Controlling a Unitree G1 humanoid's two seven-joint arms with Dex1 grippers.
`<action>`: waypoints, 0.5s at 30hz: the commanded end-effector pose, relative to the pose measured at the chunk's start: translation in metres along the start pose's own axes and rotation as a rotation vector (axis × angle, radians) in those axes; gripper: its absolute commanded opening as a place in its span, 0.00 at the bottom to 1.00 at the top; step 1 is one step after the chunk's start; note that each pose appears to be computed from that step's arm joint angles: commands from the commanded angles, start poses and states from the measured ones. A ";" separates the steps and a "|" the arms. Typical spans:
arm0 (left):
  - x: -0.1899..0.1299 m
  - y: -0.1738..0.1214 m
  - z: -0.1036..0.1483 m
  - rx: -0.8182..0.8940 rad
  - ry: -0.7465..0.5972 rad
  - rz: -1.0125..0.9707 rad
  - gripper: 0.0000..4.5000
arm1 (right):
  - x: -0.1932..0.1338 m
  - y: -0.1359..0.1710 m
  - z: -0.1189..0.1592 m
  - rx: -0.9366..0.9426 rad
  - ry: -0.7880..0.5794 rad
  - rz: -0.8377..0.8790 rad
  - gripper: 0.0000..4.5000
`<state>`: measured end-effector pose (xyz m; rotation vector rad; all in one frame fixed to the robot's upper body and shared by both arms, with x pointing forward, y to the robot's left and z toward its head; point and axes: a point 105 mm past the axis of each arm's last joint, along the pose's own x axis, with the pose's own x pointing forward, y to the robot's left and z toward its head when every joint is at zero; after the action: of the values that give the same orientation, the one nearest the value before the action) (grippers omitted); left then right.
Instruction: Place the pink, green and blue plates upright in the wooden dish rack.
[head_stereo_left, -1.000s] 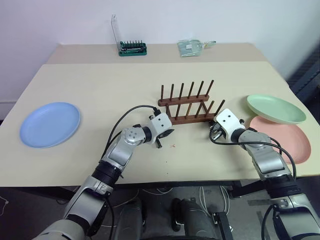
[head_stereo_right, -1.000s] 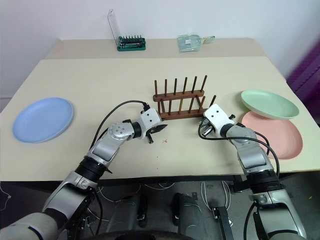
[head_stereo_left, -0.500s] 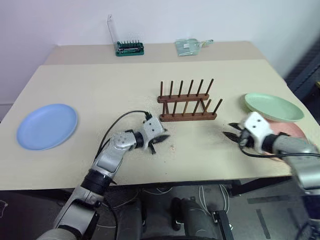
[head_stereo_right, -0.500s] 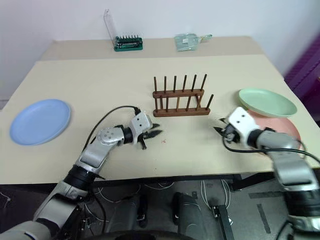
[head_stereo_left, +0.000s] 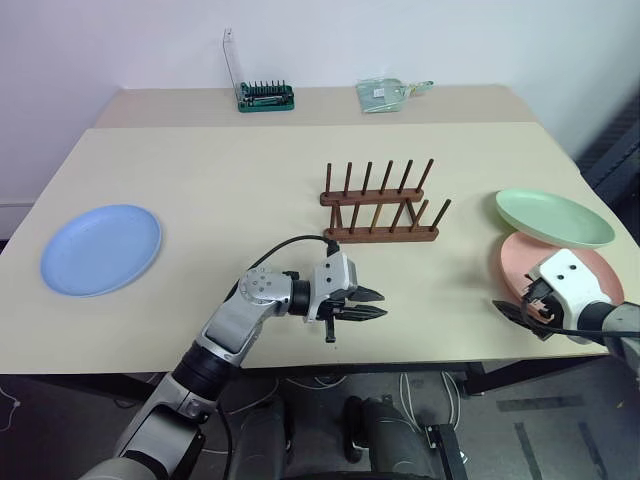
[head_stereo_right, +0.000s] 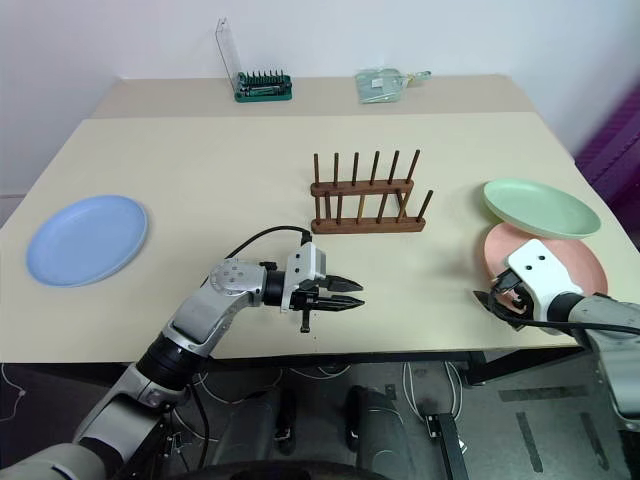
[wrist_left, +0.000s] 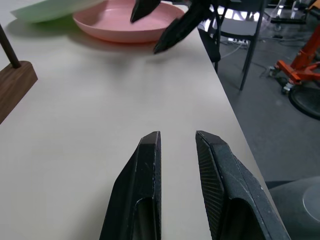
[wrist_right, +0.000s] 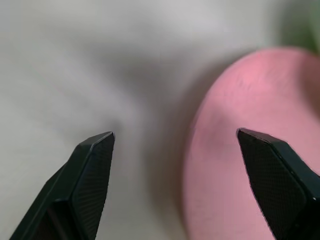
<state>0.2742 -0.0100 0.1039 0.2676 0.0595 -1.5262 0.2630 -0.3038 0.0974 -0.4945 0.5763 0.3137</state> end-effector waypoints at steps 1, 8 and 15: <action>0.003 -0.002 0.012 0.035 -0.035 -0.006 0.24 | 0.001 -0.009 -0.005 0.046 0.029 -0.048 0.76; -0.002 -0.002 0.012 0.024 -0.042 0.015 0.24 | -0.001 -0.007 -0.003 0.063 0.030 -0.024 0.02; -0.004 0.000 0.012 0.023 -0.047 0.019 0.24 | -0.018 -0.004 0.008 0.000 0.019 0.040 0.01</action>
<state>0.2733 -0.0076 0.1032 0.2577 0.0601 -1.5059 0.2575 -0.3135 0.1051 -0.4875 0.6253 0.2934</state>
